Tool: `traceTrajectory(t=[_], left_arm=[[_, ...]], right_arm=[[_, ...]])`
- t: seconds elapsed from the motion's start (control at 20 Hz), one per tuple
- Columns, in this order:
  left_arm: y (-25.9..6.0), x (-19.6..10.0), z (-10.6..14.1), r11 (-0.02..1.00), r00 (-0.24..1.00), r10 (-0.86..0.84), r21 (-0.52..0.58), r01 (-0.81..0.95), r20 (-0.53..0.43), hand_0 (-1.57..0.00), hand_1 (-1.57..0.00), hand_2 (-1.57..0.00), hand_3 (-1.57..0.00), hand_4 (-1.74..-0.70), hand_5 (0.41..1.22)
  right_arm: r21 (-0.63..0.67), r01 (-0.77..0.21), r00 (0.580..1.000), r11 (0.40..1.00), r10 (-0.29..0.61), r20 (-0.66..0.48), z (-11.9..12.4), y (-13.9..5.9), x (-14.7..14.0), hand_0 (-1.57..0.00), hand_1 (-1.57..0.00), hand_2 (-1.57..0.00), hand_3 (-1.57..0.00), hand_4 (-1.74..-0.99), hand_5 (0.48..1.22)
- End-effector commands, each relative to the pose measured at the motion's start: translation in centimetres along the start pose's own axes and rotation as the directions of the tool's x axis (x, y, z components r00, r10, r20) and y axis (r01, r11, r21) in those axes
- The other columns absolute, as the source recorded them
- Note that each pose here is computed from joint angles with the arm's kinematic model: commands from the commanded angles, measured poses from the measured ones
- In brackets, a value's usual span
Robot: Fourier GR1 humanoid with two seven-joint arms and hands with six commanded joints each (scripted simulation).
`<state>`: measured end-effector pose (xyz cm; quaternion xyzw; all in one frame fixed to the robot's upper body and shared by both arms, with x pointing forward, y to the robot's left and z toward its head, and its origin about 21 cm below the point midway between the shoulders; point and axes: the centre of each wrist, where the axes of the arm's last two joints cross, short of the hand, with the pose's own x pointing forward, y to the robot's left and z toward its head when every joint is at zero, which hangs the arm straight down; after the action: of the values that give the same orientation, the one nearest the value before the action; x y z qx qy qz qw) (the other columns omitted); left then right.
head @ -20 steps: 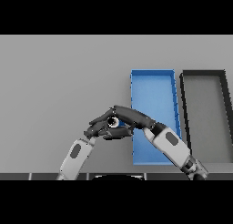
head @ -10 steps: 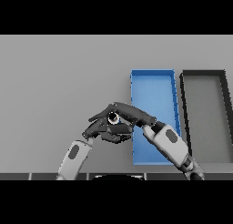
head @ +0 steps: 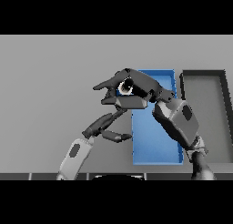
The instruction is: Pick up the blue pipe and place it into the blue bin.
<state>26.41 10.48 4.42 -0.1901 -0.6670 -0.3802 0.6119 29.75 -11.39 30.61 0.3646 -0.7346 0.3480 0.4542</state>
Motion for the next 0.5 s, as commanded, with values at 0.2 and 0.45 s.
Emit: traceTrajectory(t=[0.2, 0.45], left_arm=[[0.1, 0.3, 0.4, 1.000, 1.000, -0.004, -0.002, 0.004, 0.004, 0.00, 0.00, 0.00, 0.00, -0.89, 0.425], [0.4, 0.2, 0.7, 1.000, 1.000, -0.027, 0.011, 0.027, 0.013, 0.00, 0.00, 0.00, 0.00, -0.88, 0.412]], right_arm=[[-0.272, -0.099, 0.995, 0.957, 0.096, -0.023, 0.3, -5.5, 3.5, -1.57, -1.57, -1.57, -1.57, -1.741, 1.221], [-0.437, -0.166, 0.982, 0.884, 0.108, -0.156, 3.8, -10.6, 1.9, -1.57, -1.57, -1.57, -1.57, -1.741, 1.221]])
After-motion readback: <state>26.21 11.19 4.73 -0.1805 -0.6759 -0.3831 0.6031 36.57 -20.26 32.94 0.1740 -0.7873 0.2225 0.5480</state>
